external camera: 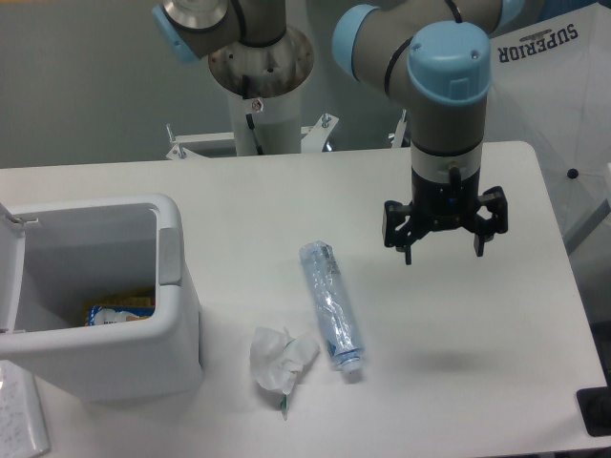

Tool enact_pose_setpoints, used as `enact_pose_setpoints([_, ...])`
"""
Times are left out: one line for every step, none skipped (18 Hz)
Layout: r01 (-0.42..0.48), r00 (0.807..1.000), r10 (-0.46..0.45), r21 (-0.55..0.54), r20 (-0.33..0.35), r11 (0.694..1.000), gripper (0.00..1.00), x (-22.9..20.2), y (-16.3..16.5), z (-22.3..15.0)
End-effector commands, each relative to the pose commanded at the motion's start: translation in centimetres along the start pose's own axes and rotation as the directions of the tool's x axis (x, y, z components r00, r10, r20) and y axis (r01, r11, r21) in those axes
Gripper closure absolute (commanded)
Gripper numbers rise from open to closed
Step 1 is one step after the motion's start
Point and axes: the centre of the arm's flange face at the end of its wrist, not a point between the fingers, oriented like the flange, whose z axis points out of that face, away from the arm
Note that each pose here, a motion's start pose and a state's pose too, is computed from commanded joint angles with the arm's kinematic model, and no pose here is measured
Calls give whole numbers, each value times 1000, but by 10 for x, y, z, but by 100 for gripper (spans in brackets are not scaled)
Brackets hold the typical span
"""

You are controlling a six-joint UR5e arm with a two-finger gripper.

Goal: Place the trash in the trash can
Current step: 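Move the gripper down over the crumpled white tissue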

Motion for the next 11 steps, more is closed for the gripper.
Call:
enact_pose_setpoints([0, 1000, 0, 4, 2, 1000, 0, -1, -1, -2])
enact_pose_setpoints([-3, 1000, 3, 5, 3, 1000, 0, 0, -2, -2])
enact_pose_setpoints([-2, 1000, 2, 5, 3, 1000, 0, 0, -2, -2])
enact_pose_setpoints([-2, 1000, 1, 4, 2, 1000, 0, -1, -3, 1])
enact_pose_setpoints([0, 1000, 0, 11, 6, 1000, 0, -2, -5, 5])
enact_pose_setpoints([-2, 1000, 1, 26, 16, 1000, 0, -2, -7, 9])
enact_pose_setpoints([1, 1000, -2, 40, 25, 999, 0, -2, -9, 14])
enact_pose_setpoints([0, 1000, -1, 47, 26, 999, 0, 0, -12, 18])
enact_pose_setpoints([-6, 1000, 5, 47, 23, 999, 0, 4, -14, 23])
enact_pose_setpoints([-15, 1000, 14, 41, 15, 999, 0, 10, -16, 29])
enact_pose_setpoints([-26, 1000, 26, 39, 7, 999, 0, 18, -19, 32])
